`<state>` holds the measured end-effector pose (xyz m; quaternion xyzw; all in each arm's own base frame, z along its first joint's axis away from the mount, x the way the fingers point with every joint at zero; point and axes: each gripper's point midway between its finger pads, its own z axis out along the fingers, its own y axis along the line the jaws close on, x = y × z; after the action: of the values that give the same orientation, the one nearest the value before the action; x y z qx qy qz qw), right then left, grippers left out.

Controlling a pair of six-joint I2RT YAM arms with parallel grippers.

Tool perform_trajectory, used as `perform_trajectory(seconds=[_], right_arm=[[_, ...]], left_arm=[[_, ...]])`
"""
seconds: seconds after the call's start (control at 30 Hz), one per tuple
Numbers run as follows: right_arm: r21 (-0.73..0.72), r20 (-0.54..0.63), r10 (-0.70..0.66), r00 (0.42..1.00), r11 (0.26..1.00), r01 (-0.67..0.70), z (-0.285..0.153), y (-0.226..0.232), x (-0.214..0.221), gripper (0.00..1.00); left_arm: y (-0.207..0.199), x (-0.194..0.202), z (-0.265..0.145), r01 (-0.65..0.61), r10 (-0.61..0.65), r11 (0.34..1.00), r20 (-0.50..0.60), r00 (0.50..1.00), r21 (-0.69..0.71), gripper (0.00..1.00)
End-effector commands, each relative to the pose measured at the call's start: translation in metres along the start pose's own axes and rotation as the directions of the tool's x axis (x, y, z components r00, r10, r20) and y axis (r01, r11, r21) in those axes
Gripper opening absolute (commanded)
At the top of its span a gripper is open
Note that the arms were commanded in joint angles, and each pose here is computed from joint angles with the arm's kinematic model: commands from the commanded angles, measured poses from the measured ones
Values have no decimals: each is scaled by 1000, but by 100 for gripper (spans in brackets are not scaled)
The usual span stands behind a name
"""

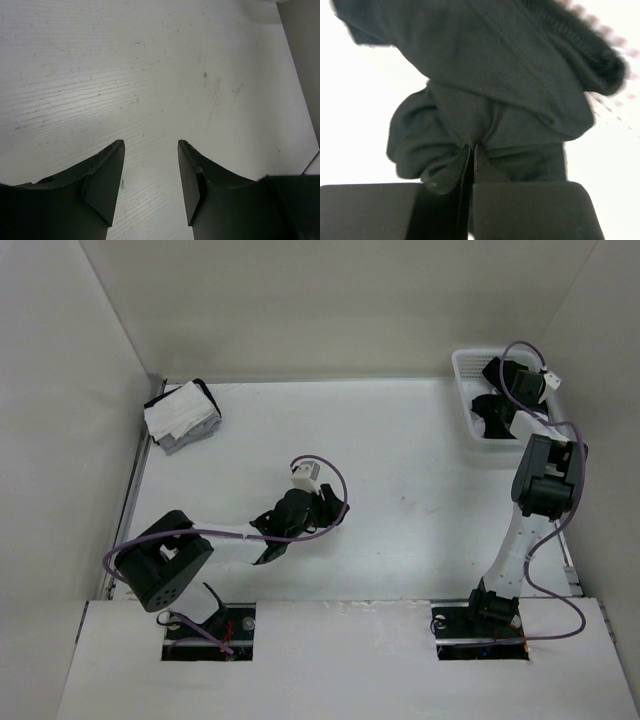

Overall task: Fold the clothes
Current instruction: Move the tank top to the center of the board

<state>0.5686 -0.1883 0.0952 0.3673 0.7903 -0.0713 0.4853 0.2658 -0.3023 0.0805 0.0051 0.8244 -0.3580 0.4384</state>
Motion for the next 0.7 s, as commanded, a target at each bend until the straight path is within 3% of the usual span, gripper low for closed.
perform_trajectory(seconds=[0.0, 0.2, 0.23, 0.27, 0.37, 0.47, 0.67], right_arm=[[-241, 351, 204, 914, 963, -122, -114, 48, -146, 0], [-524, 492, 359, 793, 850, -60, -300, 95, -194, 0], [-540, 493, 369, 788, 840, -54, -311, 98, -195, 0], [-611, 496, 404, 769, 791, -21, -361, 108, -197, 0], [-726, 476, 459, 750, 686, 41, -447, 122, -196, 0], [-855, 389, 490, 780, 508, 107, -535, 140, -176, 1], [-976, 174, 418, 892, 192, 100, -620, 175, -112, 2]], left_arm=[[-16, -13, 1, 17, -20, 998, 37, 999, 63, 45], [-14, -14, 0, 25, -27, 998, 42, 999, 60, 45], [-14, -14, -1, 26, -29, 998, 43, 999, 59, 45], [-12, -19, -2, 29, -32, 998, 59, 998, 52, 45], [-3, -27, -4, 47, -49, 998, 87, 995, 32, 45], [16, -42, -13, 100, -99, 995, 133, 986, -1, 45], [69, -87, -43, 246, -214, 966, 300, 930, -75, 45]])
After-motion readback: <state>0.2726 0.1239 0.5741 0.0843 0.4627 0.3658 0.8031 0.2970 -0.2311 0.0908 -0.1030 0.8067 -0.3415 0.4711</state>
